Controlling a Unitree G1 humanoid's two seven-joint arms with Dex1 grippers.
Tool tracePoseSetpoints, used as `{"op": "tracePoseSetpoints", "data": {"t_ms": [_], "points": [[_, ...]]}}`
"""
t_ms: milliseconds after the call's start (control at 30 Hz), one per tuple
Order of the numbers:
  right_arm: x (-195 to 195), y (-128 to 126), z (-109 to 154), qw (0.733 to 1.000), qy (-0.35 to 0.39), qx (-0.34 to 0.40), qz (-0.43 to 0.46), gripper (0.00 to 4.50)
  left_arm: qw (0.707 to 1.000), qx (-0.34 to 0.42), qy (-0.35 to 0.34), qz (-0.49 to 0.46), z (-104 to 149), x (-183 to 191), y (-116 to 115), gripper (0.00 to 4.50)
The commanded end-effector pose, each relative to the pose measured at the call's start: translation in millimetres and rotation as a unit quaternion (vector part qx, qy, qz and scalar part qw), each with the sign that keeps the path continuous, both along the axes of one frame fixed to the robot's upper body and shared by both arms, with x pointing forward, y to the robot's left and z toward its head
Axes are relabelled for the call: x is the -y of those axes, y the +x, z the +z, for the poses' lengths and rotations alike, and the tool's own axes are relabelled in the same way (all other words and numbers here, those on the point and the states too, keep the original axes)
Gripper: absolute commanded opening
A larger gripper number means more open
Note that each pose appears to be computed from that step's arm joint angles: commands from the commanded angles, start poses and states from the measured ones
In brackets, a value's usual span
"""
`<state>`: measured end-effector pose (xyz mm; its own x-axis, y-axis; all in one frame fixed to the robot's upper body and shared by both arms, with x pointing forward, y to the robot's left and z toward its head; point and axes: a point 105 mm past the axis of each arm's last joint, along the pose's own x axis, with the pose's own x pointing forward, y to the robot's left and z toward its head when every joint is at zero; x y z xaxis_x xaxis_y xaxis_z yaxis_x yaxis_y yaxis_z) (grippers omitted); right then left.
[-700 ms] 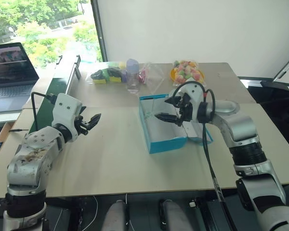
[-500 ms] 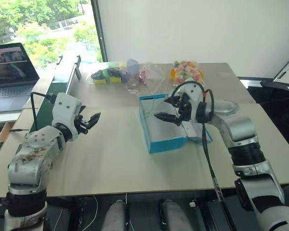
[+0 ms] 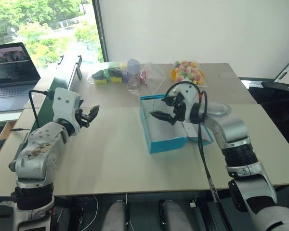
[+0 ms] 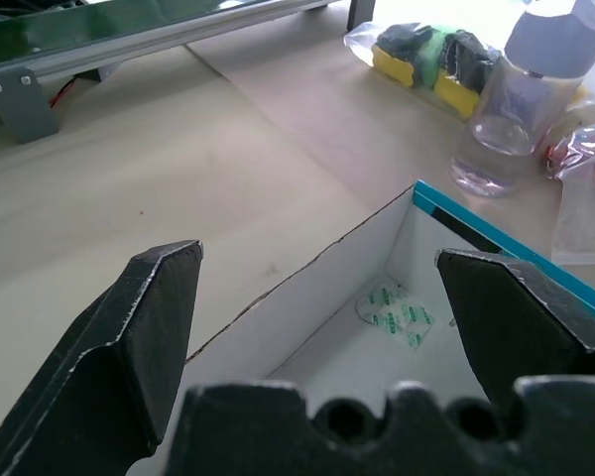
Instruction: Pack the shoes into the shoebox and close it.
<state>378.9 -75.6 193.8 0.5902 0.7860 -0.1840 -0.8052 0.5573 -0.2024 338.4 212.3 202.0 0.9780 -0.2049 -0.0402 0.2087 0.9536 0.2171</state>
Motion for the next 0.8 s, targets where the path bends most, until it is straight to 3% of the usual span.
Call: {"op": "tracePoseSetpoints", "data": {"t_ms": [33, 200, 467, 600, 700, 767, 800], "points": [[3, 1, 18, 0.999, 0.019, 0.029, -0.007, 4.46, 0.998, 0.048, 0.003, 0.040, 19, -5, 3, 3.13], [-3, 6, 21, 0.998, 0.042, 0.040, -0.017, 4.46, 0.992, 0.054, -0.027, 0.113, 15, -13, 11, 3.13], [-21, 11, 21, 0.996, 0.072, 0.044, -0.006, 4.46, 0.992, 0.048, -0.025, 0.110, 7, 8, 15, 3.13], [-36, 4, 25, 0.996, 0.073, 0.043, 0.031, 4.46, 0.987, 0.047, -0.030, 0.153, 4, -14, 13, 3.13], [-37, 3, 24, 0.996, 0.073, 0.038, 0.037, 4.50, 0.985, 0.053, -0.056, 0.157, 5, -20, 8, 3.71], [-39, 1, 22, 0.996, 0.070, 0.035, 0.047, 4.50, 0.983, 0.053, -0.060, 0.165, 4, -25, 5, 4.45], [-39, 1, 22, 0.996, 0.070, 0.035, 0.048, 4.50, 0.982, 0.051, -0.061, 0.171, 2, -28, 3, 4.48]]}}
